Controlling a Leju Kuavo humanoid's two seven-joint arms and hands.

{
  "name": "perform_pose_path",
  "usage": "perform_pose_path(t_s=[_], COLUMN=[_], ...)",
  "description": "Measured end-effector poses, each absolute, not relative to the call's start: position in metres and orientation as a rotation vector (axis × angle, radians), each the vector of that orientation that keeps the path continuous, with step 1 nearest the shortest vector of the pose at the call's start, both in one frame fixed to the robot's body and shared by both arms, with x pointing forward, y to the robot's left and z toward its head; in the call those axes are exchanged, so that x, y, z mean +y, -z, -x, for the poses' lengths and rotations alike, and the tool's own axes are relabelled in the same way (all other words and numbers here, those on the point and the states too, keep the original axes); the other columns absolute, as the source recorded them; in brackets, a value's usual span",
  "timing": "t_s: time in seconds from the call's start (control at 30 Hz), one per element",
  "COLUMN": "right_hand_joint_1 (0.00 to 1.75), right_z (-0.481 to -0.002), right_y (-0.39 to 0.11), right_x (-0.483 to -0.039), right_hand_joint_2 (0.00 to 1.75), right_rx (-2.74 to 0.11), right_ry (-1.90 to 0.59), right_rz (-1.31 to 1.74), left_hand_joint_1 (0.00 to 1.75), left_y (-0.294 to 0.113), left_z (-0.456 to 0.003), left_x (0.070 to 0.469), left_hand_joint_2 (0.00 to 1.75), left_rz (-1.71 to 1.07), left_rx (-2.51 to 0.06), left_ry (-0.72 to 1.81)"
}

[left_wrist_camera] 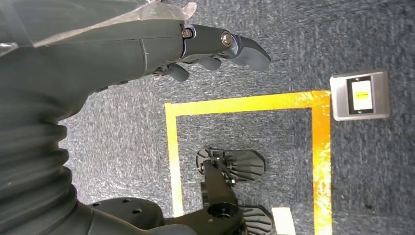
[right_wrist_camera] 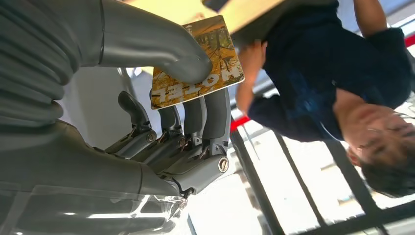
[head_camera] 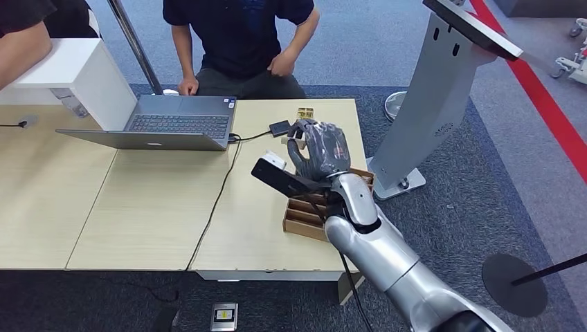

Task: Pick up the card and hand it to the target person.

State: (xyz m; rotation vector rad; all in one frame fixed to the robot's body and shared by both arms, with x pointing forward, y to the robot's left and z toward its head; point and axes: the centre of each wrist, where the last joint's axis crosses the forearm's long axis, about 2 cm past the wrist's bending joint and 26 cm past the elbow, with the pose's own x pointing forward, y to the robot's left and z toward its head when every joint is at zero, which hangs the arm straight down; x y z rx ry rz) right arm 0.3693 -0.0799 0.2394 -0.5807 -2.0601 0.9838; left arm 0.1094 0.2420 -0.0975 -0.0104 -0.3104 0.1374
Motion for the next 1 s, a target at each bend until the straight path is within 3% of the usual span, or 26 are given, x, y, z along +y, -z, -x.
perform_pose_path(t_s=[0.33,0.9,1.0], right_hand_joint_1=[1.41,1.41,0.35], right_z=[-0.411,-0.434,-0.435], right_y=[-0.242,-0.243,-0.245], right_x=[-0.077,-0.088,-0.087], right_hand_joint_2=[1.75,1.75,1.75], right_rx=[-2.056,-1.92,-1.922], right_ry=[-1.102,-1.242,-1.255], right_rz=[0.789,1.112,1.117], left_hand_joint_1=[0.0,0.0,0.0], left_y=[0.094,0.092,0.092], left_z=[-0.12,-0.124,-0.124], left_x=[0.235,0.229,0.228], left_hand_joint_2=[1.75,1.75,1.75], left_rz=[0.029,0.044,0.046], left_rx=[-0.319,-0.311,-0.312], left_ry=[-0.1,-0.042,-0.04])
